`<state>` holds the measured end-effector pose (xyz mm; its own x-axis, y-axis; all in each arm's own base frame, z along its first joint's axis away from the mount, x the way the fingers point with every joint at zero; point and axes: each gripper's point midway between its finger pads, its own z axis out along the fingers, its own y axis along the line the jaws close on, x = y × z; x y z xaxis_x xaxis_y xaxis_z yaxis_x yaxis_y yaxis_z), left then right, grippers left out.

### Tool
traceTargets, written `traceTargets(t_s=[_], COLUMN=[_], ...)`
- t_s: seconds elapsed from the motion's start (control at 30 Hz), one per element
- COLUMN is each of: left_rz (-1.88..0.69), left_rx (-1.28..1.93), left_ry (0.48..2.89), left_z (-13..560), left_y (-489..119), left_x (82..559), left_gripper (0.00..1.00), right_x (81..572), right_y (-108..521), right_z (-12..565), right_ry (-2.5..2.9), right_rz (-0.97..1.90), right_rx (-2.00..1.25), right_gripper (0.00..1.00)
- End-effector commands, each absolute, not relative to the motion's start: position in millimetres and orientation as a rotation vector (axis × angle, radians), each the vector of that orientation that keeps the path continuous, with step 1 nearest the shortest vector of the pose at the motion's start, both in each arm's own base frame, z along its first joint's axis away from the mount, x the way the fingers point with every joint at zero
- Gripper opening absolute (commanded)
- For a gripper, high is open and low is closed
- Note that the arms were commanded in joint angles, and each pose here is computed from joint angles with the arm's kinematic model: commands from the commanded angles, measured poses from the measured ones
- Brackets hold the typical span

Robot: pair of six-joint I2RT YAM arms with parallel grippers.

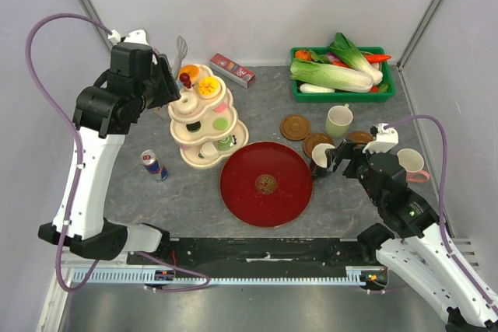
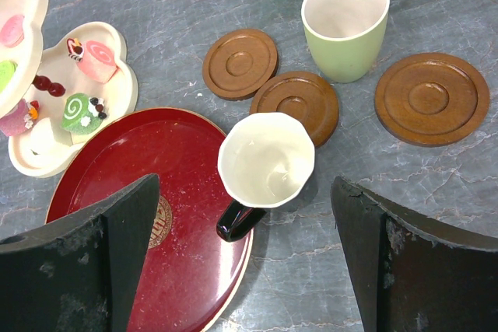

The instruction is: Serve the afternoon tea

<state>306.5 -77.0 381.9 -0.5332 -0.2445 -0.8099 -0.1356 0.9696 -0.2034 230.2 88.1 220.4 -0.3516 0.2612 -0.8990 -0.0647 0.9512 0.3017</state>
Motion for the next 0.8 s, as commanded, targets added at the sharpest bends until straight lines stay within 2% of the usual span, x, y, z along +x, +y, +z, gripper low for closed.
traceTargets(t_s=[0.0,0.17,0.43,0.77], left_rz=[-0.095,-0.152,-0.422,-0.643], left_rx=[-0.325,-0.324,-0.184,-0.003], left_ry=[2.045,1.985,1.872,1.869], left_z=[410,429,479,489], left_y=[-58,-62,-100,-159], left_x=[300,301,295,303], left_gripper=[0.60,0.60,0.60,0.59], right_x=[234,234,234,233], right_y=[89,88,86,84], right_z=[226,227,228,229], right_ry=[1.880,1.876,1.870,1.864], right_rz=[0.349,0.341,0.339,0.329], right_rx=[0.155,0.161,0.168,0.179], right_gripper=[0.98,0.98,0.98,0.98])
